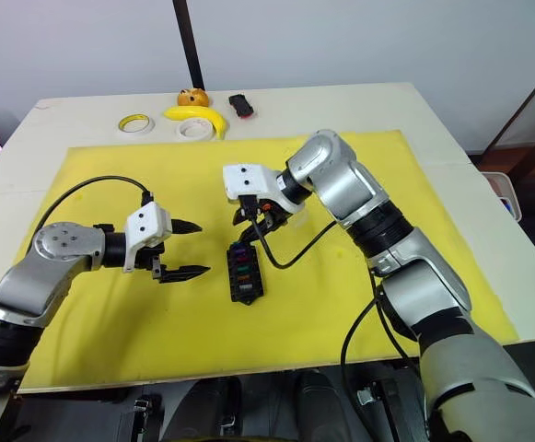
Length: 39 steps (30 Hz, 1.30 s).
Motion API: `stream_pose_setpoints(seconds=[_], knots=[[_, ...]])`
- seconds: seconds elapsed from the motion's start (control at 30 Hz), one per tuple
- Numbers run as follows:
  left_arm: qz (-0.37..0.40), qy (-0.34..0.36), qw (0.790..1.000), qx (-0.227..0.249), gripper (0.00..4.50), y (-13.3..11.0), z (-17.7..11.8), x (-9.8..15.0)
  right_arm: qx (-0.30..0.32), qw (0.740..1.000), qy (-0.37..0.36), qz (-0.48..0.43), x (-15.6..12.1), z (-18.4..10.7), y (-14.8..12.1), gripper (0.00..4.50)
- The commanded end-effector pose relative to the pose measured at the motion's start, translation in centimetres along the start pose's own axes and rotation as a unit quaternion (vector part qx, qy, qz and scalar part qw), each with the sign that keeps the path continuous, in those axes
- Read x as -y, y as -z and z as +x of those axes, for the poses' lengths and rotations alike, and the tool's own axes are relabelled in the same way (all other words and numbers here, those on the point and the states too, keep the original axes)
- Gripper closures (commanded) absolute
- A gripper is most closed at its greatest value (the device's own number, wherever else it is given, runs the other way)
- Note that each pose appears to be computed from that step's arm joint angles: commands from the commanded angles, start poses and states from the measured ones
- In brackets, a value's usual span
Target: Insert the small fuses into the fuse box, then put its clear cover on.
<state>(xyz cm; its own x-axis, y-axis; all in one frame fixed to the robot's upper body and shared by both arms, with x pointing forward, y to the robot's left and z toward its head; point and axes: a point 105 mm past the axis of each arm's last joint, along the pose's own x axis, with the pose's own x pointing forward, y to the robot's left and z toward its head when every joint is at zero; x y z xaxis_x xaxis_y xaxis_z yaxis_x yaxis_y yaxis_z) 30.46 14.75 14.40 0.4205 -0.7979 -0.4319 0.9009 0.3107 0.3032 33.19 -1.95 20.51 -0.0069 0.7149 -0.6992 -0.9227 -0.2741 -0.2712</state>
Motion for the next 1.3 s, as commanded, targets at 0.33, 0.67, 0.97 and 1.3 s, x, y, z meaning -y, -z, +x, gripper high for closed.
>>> stream_pose_setpoints(seconds=[0.33, 0.67, 0.97, 1.3], knots=[[0.017, 0.003, 1.000, 0.020, 0.00, -1.4, -0.3, -0.1, 0.151, 0.987, 0.037, 0.033, -0.9, 0.3, -1.0, 4.47], [0.016, 0.023, 0.999, 0.021, 0.00, -1.6, 0.0, 1.0, 0.170, 0.979, 0.057, 0.095, -0.7, 1.4, 1.3, 4.47], [0.015, 0.022, 1.000, 0.016, 0.00, -1.5, -0.1, 1.2, 0.158, 0.978, 0.046, 0.125, -0.8, 2.7, 3.1, 4.47], [0.012, 0.020, 1.000, 0.015, 0.00, -1.3, 0.0, 1.6, 0.102, 0.984, 0.032, 0.144, -1.2, 4.3, 6.1, 4.47]])
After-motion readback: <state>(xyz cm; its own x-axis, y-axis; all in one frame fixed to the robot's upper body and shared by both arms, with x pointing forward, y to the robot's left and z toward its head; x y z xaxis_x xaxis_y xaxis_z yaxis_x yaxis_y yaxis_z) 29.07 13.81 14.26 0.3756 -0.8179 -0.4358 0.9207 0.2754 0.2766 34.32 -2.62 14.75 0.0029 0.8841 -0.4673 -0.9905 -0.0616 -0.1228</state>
